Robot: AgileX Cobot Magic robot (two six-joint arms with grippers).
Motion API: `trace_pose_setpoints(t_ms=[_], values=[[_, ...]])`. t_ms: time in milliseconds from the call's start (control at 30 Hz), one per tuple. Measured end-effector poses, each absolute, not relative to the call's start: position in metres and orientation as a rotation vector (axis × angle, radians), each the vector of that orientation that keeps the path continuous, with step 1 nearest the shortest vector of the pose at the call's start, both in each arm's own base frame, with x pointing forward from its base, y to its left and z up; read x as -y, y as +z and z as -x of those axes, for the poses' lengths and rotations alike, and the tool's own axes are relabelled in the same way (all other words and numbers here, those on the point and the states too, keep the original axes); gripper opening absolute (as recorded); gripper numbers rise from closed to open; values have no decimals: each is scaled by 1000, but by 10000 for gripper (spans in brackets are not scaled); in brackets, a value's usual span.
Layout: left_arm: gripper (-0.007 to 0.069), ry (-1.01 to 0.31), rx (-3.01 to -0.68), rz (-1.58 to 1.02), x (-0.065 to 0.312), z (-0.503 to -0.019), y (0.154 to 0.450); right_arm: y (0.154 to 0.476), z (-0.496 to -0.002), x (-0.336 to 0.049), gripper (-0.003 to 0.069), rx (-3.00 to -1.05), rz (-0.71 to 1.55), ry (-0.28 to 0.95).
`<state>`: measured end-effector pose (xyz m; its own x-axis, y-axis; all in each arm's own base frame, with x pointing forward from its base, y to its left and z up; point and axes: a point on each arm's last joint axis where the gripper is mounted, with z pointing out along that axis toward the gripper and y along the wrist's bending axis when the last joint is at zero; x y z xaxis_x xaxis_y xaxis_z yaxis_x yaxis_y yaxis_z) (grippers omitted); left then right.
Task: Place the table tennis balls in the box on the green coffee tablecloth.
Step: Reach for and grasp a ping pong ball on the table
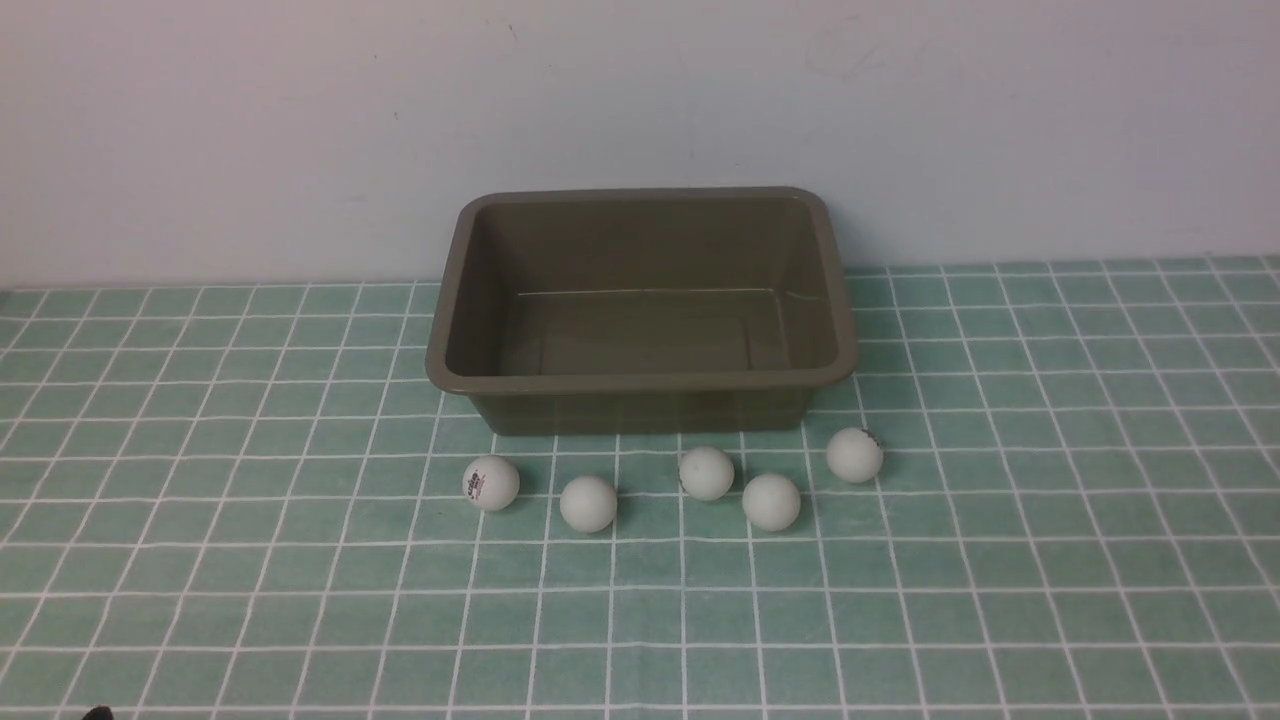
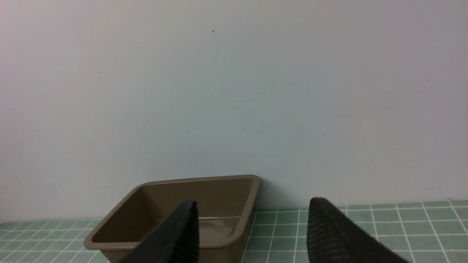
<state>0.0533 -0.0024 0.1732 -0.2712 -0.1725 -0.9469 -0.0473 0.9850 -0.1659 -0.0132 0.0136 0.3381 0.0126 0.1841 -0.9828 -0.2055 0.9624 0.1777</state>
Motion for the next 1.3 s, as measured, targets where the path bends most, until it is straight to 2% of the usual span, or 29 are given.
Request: trace_pose_setpoints(t_ms=[300,467,633,767,1100,1300], values=[[471,-549,-1682,472,11,-55,185,330,14,-16,370,-1618,32,326],[471,-664,-1614,562,12,-56,189,327,14,-17,370,-1649,47,318],[471,-720,-1585,598,13,-56,191,326,14,-17,370,-1659,84,288],[471,-730,-1591,521,17,-54,202,326,14,-17,370,-1655,127,249],[471,-663,-1754,46,39,-48,246,325,14,-17,370,-1658,182,204],[471,-494,-1950,-227,40,-77,279,321,7,-22,370,-1742,302,189]])
